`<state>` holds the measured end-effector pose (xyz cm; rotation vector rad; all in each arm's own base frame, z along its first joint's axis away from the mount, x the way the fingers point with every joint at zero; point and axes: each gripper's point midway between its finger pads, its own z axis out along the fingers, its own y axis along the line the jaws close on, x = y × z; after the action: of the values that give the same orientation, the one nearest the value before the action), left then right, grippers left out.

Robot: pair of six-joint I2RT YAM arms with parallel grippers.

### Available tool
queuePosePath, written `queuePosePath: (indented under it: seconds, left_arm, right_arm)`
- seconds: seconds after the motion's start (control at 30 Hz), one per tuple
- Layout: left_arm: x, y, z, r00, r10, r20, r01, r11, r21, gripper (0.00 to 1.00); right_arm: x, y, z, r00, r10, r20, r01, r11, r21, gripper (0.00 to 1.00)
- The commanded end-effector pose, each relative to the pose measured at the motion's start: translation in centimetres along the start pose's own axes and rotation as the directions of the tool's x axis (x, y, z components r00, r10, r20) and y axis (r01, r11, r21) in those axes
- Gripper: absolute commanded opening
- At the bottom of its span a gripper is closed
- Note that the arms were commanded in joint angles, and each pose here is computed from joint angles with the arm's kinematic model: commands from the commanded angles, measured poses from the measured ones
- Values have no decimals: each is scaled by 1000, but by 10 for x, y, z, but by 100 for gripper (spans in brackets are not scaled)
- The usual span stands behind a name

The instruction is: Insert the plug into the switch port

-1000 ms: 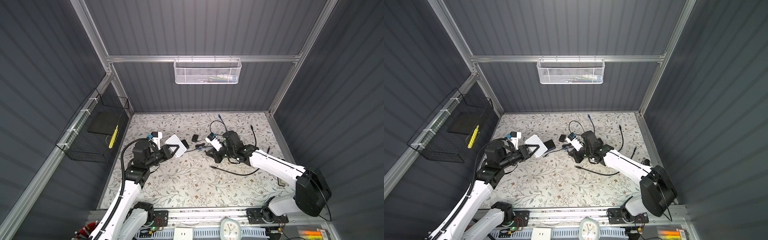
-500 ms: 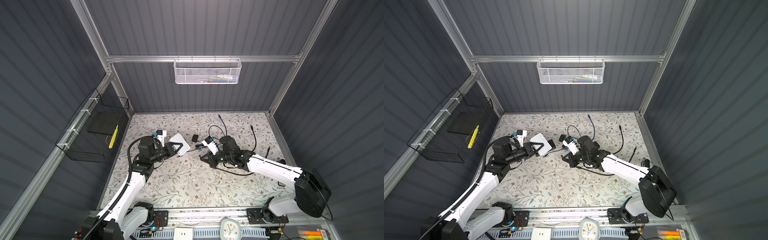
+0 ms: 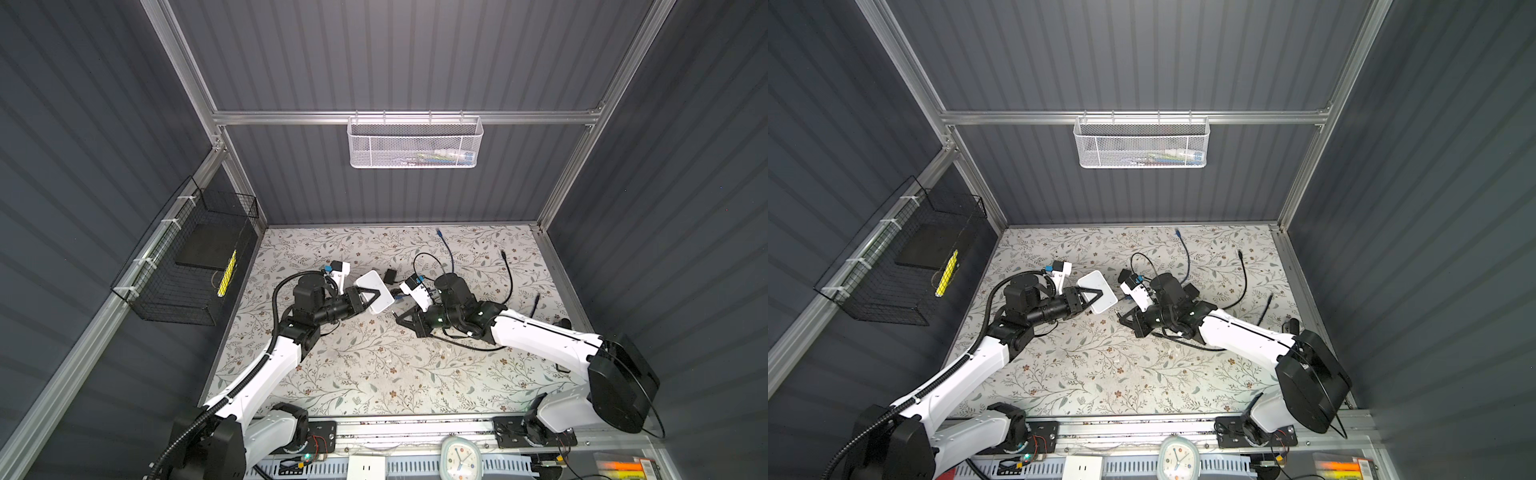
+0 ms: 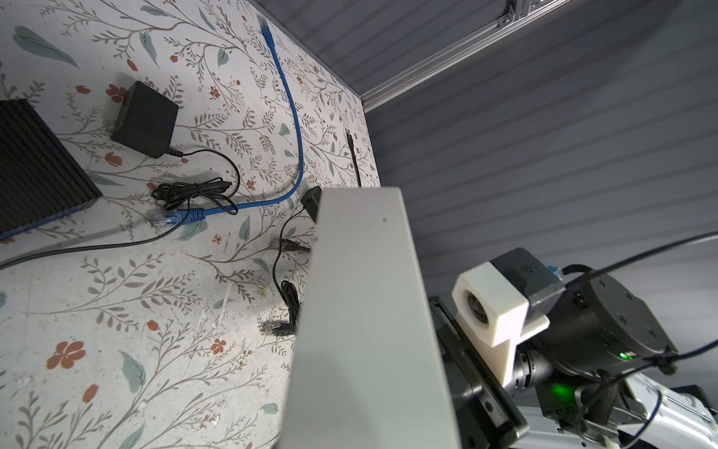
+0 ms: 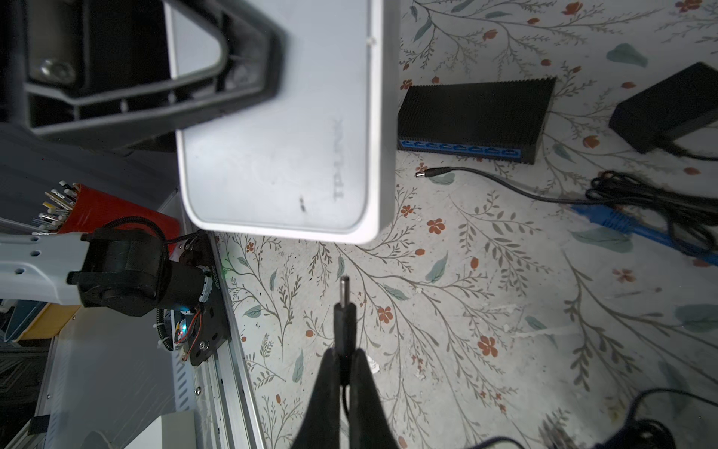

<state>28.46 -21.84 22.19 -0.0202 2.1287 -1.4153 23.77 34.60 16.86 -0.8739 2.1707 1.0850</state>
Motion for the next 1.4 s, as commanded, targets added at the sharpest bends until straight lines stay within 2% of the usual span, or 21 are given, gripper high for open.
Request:
queuePosePath:
  seconds: [0.0,0.43,0.63,1.37]
  left_arm:
    - [-8,-10,3,999,29,24,-30,999,29,0]
    - [-4,-13,12,1000,0,-25,1,999,48,0]
    - [-3,-24,10,998,29,-56,-25,997,68,0]
    - [1,-22,11,997,19,-74,-14,998,69,0]
  right_arm:
    - [-13,5,2,1000,-9,22,9,1000,-9,0]
    - [-13,8,1,1000,-10,10,10,1000,-5,0]
    - [-8,5,0,1000,-8,4,8,1000,12,0]
    - [-17,7,-3,1000,-24,4,24,1000,19,0]
